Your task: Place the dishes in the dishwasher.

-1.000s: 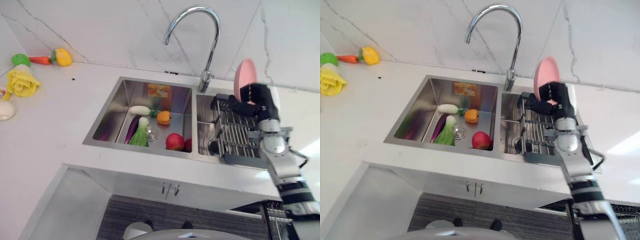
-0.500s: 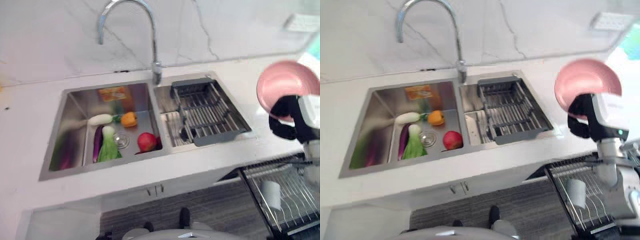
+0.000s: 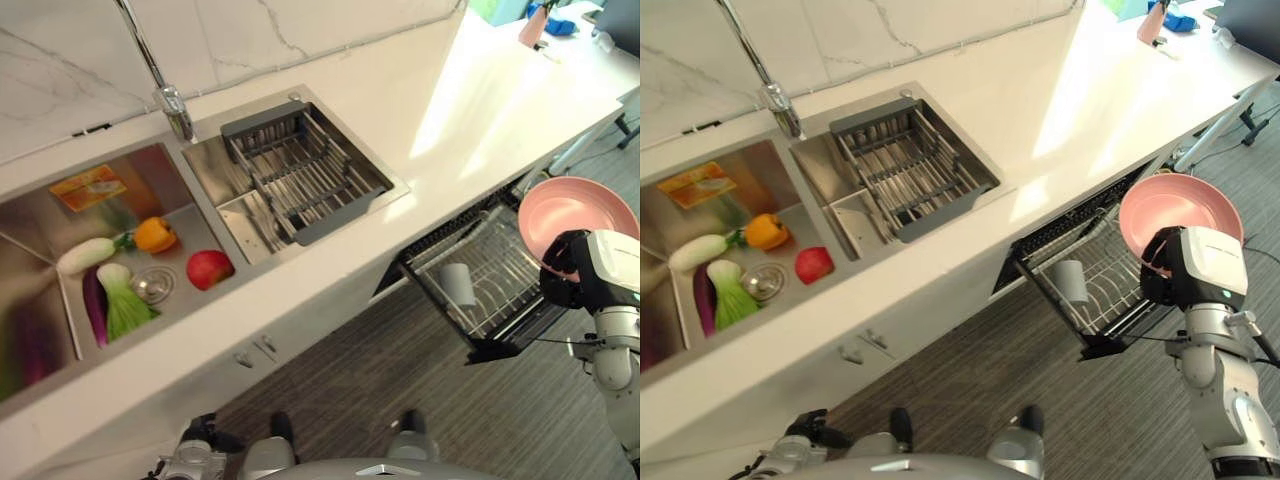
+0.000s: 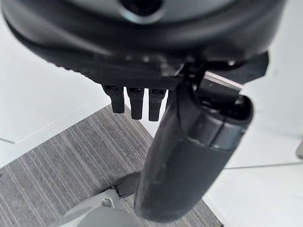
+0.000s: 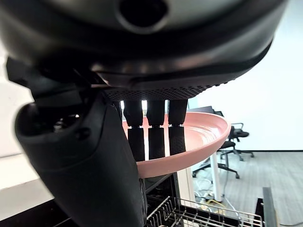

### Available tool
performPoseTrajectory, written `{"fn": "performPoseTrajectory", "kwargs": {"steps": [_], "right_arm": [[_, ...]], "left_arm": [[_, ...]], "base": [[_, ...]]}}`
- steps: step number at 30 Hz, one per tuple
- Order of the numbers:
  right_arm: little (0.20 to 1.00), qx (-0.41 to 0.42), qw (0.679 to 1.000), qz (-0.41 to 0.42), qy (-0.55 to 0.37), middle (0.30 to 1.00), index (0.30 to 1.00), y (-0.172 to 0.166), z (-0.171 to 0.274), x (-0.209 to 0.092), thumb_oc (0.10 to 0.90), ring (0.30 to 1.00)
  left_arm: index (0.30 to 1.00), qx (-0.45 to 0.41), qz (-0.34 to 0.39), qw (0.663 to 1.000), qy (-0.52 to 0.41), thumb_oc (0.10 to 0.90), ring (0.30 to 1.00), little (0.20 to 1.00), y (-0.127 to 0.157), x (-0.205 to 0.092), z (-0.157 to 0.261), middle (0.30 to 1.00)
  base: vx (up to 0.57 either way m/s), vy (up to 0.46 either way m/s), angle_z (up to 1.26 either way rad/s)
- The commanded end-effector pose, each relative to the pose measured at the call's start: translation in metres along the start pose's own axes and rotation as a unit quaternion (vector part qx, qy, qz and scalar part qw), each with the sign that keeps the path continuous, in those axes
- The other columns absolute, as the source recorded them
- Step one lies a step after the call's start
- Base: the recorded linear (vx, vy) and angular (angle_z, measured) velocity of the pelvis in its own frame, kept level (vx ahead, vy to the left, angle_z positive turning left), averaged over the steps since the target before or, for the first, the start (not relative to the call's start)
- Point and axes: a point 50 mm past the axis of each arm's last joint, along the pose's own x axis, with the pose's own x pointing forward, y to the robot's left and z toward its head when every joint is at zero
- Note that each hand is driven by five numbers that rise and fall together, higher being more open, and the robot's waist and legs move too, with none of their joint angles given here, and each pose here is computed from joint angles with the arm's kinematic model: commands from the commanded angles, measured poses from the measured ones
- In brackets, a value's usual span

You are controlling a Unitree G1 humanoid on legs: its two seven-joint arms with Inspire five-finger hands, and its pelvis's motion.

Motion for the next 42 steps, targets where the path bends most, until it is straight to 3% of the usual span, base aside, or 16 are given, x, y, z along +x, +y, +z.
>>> {"fn": "performPoseTrajectory", "kwargs": {"steps": [1,13,23,31,32,33,34,42], "right_arm": [[0.3,-0.029,0.989,-0.135,-0.051,0.3,0.3,-0.063,0.015,0.03,0.4,0.3],[0.3,-0.048,0.997,-0.043,-0.045,0.3,0.3,-0.05,0.0,0.041,0.4,0.3],[0.3,-0.036,0.999,0.012,0.016,0.3,0.3,-0.037,-0.014,0.09,0.4,0.3],[0.3,-0.02,0.997,0.024,0.076,0.3,0.3,-0.037,-0.027,0.111,0.4,0.3],[0.462,-0.017,0.997,0.023,0.076,0.462,0.462,-0.038,-0.025,0.112,0.508,0.462],[0.815,-0.017,0.997,0.023,0.075,0.815,0.815,-0.038,-0.025,0.112,0.744,0.815],[0.9,-0.007,0.996,0.016,0.083,0.9,0.9,-0.039,-0.025,0.114,0.8,0.9],[0.9,0.011,0.996,0.007,0.087,0.9,0.9,-0.043,-0.025,0.116,0.8,0.9]], "left_arm": [[0.9,-0.003,-0.022,0.999,0.034,0.8,0.9,0.9,-0.018,-0.005,-0.018,0.9],[0.9,-0.003,-0.056,0.998,0.035,0.8,0.9,0.9,-0.034,-0.011,-0.024,0.9],[0.9,-0.002,-0.062,0.997,0.035,0.8,0.9,0.9,-0.035,-0.011,-0.026,0.9],[0.9,0.01,-0.081,0.996,0.027,0.8,0.9,0.9,-0.045,-0.014,-0.024,0.9],[0.9,0.008,-0.084,0.996,0.025,0.8,0.9,0.9,-0.047,-0.014,-0.024,0.9],[0.9,0.008,-0.084,0.996,0.025,0.8,0.9,0.9,-0.047,-0.014,-0.024,0.9],[0.9,0.004,-0.087,0.996,0.019,0.8,0.9,0.9,-0.049,-0.014,-0.02,0.9],[0.9,0.005,-0.099,0.995,0.003,0.8,0.9,0.9,-0.055,-0.015,-0.011,0.9]], "base": [[0.05,-0.131,-0.3],[0.01,-0.077,0.13],[-0.08,0.005,0.1],[-0.06,0.002,0.03],[0.0,0.0,0.0],[-0.02,0.0,0.05],[-0.02,-0.006,0.06],[-0.01,-0.007,0.0]]}}
